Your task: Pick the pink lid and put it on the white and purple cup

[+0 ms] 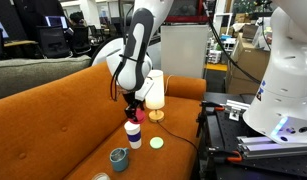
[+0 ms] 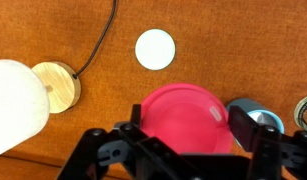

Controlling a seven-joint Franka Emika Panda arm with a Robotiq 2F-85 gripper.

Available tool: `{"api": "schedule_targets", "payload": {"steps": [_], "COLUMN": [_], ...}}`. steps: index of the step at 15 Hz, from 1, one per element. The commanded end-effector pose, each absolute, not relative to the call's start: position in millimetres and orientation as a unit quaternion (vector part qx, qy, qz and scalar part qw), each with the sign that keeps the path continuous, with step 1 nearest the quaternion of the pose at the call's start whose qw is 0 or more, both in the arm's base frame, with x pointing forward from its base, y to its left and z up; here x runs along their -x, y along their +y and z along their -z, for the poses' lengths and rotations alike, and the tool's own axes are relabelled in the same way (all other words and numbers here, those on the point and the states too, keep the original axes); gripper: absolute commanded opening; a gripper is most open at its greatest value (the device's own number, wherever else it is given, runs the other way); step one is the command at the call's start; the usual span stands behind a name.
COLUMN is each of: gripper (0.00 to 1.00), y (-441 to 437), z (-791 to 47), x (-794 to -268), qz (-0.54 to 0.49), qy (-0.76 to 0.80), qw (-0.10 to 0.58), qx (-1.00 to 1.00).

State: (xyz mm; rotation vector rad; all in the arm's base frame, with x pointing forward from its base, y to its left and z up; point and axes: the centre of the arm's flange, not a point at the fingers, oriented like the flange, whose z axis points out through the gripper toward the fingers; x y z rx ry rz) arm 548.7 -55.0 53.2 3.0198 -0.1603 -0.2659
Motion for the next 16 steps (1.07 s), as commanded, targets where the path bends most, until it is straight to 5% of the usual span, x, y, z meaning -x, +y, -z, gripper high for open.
{"api": "schedule_targets", "payload": {"steps": [1,7,8,16], "gripper": [0.86,0.86,0.61,0.61], "y": [-56,-55,-55,-60], "z": [-49,-48,-48,-21], "x": [-553,-550,-550,-592], "qz": [0.087,0.089,0.089,0.135], "qy": [-0.052,-0.052,-0.052,-0.003], "qw": [0.054,0.054,0.054,0.067], "qx": [-0.993,-0.993,-0.993,-0.989]}}
